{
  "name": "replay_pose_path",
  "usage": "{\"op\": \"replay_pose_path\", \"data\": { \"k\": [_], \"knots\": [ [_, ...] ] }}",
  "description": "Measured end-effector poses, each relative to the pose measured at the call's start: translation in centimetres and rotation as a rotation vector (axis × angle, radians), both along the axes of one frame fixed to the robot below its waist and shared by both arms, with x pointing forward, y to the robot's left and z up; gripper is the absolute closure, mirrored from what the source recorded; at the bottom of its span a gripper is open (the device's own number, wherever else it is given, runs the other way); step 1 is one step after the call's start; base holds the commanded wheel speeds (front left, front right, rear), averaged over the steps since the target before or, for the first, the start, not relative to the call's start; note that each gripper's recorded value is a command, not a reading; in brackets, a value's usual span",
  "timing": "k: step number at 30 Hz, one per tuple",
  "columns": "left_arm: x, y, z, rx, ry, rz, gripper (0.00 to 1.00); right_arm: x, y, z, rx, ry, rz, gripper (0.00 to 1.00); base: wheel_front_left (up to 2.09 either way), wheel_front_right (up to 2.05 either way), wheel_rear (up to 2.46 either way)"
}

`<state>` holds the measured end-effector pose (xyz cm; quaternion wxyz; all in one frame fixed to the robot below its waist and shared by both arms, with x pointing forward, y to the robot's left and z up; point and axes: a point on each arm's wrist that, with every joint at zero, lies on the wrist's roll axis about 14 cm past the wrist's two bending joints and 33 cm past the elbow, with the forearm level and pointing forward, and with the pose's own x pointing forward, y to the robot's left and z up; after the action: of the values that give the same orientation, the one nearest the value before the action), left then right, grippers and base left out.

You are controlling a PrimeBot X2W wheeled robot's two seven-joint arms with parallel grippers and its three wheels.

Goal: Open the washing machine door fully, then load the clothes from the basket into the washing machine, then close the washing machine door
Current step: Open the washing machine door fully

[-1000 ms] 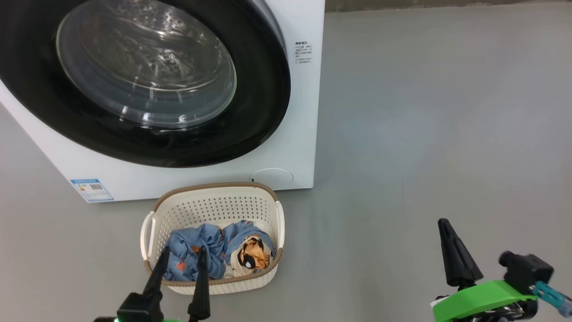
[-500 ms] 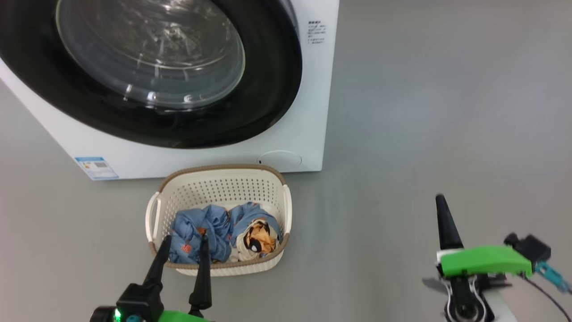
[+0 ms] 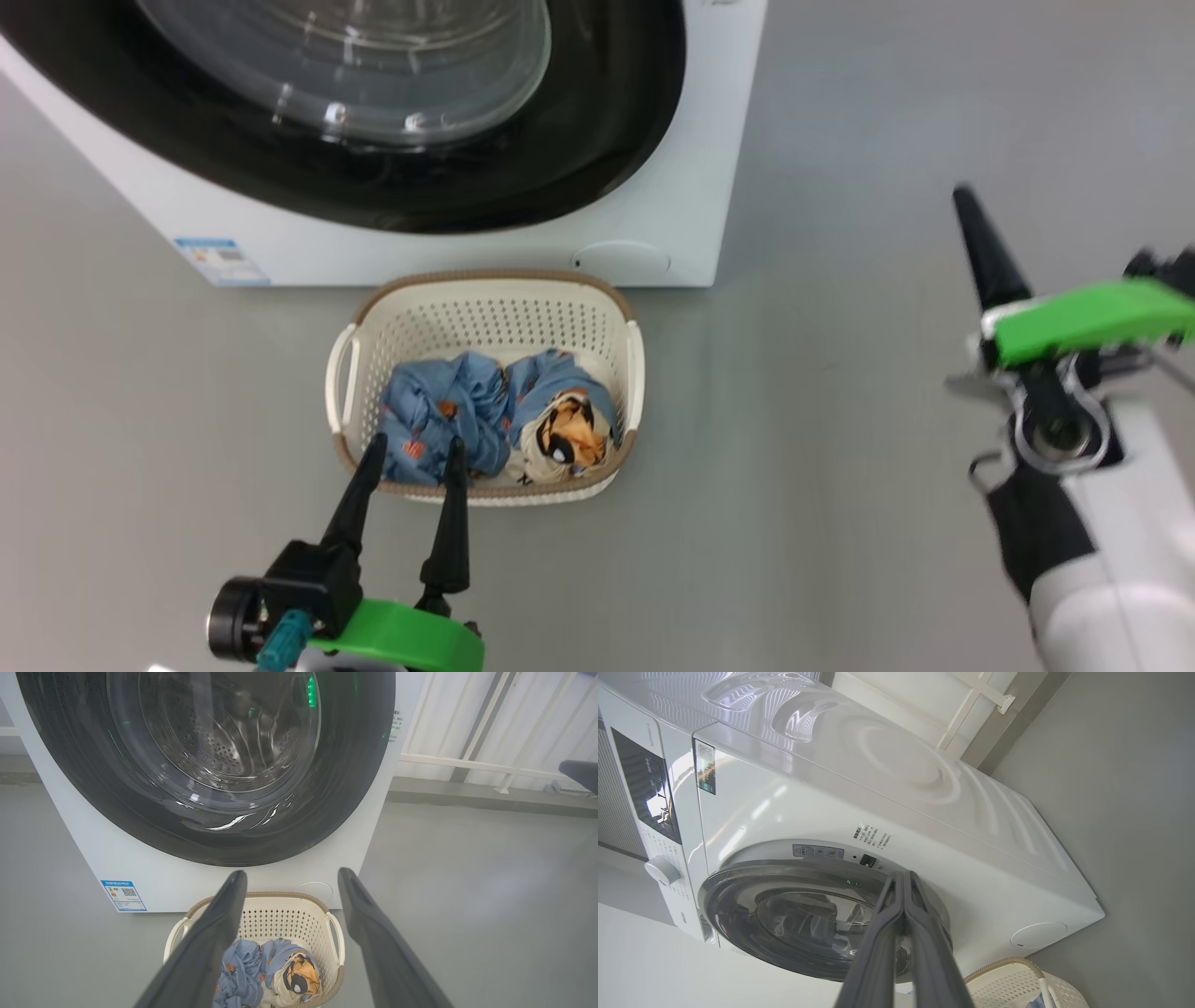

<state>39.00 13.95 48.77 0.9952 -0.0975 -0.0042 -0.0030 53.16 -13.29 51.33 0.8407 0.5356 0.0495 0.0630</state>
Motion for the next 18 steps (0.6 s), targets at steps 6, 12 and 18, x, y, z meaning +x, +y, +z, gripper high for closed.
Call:
{"op": "replay_pose_path", "data": {
  "k": [6, 12, 18],
  "knots": [
    [0.9, 0.2, -0.8, -0.005, 0.023, 0.010, 0.00, 4.1, 1.1, 1.8, 0.001, -0.016, 0.090, 1.00, 0.00, 0.00, 0.00],
    [2.0, 0.3, -1.8, -0.005, 0.048, 0.014, 0.00, 7.9, 3.8, 2.5, -0.047, -0.013, 0.218, 1.00, 0.00, 0.00, 0.00],
    [3.1, 0.6, -2.5, -0.015, 0.063, 0.024, 0.00, 10.5, 6.1, 2.8, -0.019, -0.003, 0.303, 1.00, 0.00, 0.00, 0.00]
  ]
}}
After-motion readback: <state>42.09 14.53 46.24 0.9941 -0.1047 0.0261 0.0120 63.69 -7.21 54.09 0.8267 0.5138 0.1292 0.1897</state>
